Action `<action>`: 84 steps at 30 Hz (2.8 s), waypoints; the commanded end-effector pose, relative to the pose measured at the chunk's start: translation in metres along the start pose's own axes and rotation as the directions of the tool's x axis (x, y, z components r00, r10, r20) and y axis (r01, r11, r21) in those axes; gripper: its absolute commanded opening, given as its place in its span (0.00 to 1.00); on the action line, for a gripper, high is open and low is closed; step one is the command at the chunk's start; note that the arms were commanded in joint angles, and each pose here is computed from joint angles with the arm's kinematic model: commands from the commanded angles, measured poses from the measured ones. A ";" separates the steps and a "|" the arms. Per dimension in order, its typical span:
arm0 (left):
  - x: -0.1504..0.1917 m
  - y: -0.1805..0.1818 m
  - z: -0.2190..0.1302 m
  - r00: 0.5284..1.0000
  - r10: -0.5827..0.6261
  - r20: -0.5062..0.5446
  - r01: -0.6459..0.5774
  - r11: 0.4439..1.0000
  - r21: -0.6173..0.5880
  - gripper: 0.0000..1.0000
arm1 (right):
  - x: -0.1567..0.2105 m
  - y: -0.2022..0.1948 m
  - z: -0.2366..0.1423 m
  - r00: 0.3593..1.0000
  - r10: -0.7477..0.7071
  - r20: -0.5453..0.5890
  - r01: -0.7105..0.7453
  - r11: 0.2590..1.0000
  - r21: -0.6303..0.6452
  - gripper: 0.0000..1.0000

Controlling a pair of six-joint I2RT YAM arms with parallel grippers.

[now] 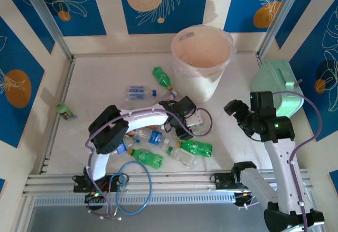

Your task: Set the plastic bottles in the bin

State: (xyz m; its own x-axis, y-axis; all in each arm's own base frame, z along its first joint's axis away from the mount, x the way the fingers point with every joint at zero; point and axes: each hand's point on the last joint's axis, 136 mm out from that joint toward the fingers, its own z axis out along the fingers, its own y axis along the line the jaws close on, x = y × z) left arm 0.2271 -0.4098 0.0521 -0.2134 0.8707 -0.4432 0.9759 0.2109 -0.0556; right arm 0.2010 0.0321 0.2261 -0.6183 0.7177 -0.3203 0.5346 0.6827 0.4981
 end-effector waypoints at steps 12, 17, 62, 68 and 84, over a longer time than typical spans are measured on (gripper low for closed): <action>-0.029 -0.026 -0.031 0.997 0.037 0.069 -0.039 0.999 0.035 0.46 | -0.006 0.013 -0.018 0.999 -0.020 0.025 0.022 0.996 -0.085 0.88; -0.058 -0.029 -0.082 0.980 0.043 0.196 -0.043 0.999 -0.004 0.44 | -0.014 0.015 -0.028 0.998 -0.020 0.061 0.026 0.994 -0.105 0.88; -0.235 0.179 -0.304 0.466 -0.240 0.852 0.521 0.853 -0.045 0.67 | 0.030 0.014 -0.016 0.996 0.043 -0.078 -0.061 0.969 -0.240 0.85; -0.228 0.178 -0.299 0.465 -0.256 0.847 0.535 0.844 -0.039 0.81 | 0.032 0.018 -0.015 0.996 0.023 -0.089 -0.045 0.966 -0.253 0.86; -0.156 0.128 -0.391 0.440 -0.223 0.870 0.605 0.789 -0.104 0.83 | 0.080 0.048 0.011 0.876 -0.415 -0.244 0.371 0.905 -0.207 0.86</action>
State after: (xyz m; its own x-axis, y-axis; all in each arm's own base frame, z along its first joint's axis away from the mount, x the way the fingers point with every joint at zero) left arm 0.3846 -0.3704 0.4533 -0.2854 -0.0344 -0.9578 0.6671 0.7104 -0.2243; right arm 0.1876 0.1160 0.2223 -0.8715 0.4124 -0.2654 0.2091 0.8019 0.5596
